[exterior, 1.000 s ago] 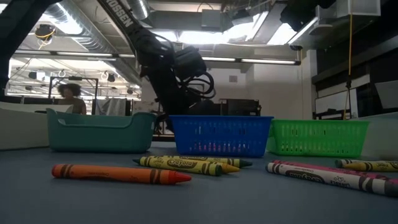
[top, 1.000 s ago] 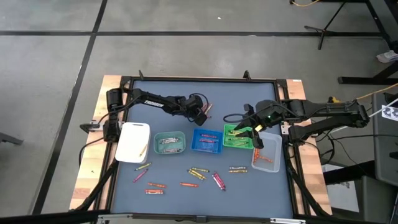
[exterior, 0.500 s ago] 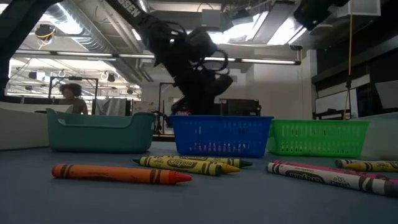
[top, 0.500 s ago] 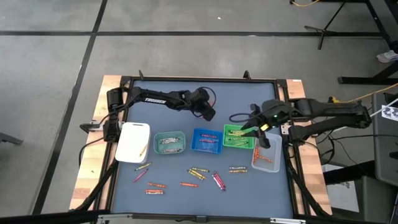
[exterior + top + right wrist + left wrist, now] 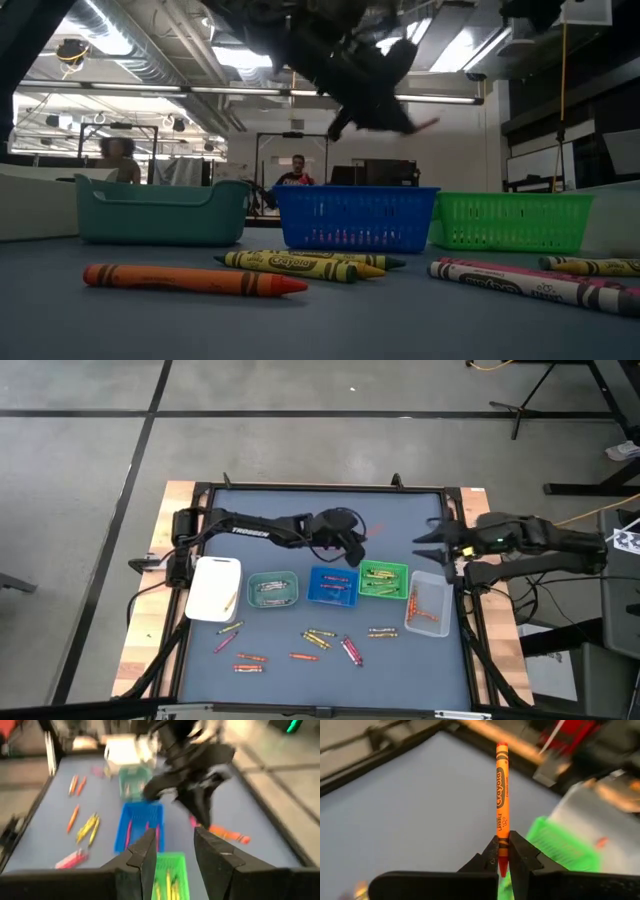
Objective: Sort crayons
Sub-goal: Put the orange crayon into the transparent bin
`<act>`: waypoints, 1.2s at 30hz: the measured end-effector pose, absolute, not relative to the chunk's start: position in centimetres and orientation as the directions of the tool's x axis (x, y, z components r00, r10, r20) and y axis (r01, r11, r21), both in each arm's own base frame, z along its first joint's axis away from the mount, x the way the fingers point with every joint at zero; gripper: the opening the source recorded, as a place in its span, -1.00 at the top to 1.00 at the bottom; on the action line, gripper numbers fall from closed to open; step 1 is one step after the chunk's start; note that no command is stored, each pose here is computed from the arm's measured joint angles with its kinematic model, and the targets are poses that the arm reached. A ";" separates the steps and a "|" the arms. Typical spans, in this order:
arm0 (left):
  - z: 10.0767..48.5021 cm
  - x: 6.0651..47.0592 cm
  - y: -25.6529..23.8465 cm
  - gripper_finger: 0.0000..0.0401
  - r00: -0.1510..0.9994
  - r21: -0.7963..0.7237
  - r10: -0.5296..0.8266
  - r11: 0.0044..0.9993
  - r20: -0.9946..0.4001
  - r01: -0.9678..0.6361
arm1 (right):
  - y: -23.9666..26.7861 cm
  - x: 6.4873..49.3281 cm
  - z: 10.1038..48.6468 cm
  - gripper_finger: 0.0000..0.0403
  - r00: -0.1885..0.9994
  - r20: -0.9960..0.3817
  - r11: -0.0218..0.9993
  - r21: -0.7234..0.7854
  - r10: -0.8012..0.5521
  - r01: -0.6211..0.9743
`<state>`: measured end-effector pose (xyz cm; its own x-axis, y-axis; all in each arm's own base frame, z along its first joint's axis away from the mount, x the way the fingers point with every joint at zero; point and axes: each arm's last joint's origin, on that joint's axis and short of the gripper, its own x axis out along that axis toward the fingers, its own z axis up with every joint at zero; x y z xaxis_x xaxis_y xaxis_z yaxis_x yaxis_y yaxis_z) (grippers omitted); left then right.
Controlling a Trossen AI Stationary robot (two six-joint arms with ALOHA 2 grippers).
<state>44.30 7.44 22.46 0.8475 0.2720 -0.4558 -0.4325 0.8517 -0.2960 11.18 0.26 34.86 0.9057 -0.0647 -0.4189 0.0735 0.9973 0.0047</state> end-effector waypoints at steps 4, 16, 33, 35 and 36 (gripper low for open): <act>23.2 45.0 5.4 0.96 0.895 -0.319 0.236 0.875 -0.378 -0.365 | 0.2 10.3 33.9 0.35 0.949 -0.307 0.996 0.017 -0.079 0.088; 24.6 45.7 0.1 0.96 0.962 -0.353 0.132 0.911 -0.239 -0.213 | 0.5 12.1 28.3 0.35 0.981 -0.192 0.997 0.077 0.014 0.001; 24.6 45.6 -2.0 0.95 0.962 -0.343 0.123 0.917 -0.242 -0.204 | 0.8 11.4 27.9 0.35 0.983 -0.139 0.976 0.197 0.123 -0.094; 24.6 45.6 -2.1 0.95 0.963 -0.343 0.122 0.917 -0.242 -0.202 | 0.7 11.1 28.2 0.35 0.989 -0.102 0.977 0.194 0.111 -0.090; 24.6 45.6 -2.2 0.95 0.963 -0.343 0.120 0.917 -0.242 -0.201 | 0.7 10.8 28.4 0.35 0.992 -0.081 0.978 0.192 0.102 -0.085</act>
